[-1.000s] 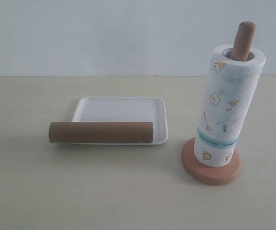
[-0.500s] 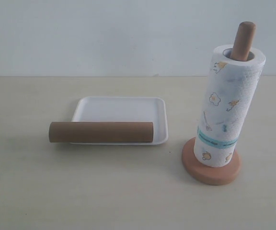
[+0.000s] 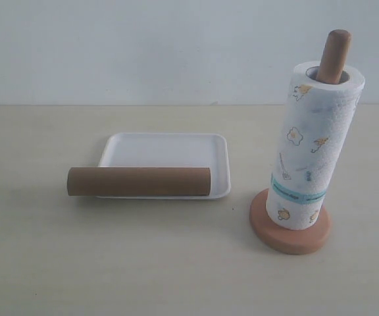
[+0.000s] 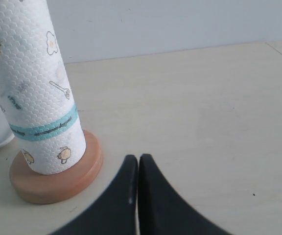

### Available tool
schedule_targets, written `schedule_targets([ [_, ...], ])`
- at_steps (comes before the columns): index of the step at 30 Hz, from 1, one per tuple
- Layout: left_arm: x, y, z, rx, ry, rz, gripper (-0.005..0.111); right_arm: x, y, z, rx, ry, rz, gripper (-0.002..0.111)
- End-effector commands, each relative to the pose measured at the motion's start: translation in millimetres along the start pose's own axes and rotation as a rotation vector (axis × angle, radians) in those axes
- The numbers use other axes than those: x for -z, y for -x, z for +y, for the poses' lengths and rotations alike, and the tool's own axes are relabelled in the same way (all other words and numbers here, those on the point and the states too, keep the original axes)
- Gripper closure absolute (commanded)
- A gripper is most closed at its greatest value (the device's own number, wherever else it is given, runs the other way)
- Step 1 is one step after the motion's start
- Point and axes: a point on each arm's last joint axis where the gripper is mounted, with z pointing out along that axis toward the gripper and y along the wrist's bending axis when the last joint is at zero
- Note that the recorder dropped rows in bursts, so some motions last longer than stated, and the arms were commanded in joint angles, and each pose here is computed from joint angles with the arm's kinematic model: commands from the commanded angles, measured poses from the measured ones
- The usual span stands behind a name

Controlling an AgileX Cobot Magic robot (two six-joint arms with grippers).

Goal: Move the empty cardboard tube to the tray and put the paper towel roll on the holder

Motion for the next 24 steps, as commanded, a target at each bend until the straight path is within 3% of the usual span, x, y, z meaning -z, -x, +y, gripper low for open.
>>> schedule_targets([
  [1, -0.2, -1.0, -0.2, 0.007, -0.001, 0.001, 0.101, 0.4, 2.0, 0.0, 0.001, -0.001, -0.023, 0.109],
  [24, -0.2, -1.0, -0.2, 0.007, -0.001, 0.001, 0.101, 0.3, 1.2, 0.0, 0.001, -0.001, -0.014, 0.109],
])
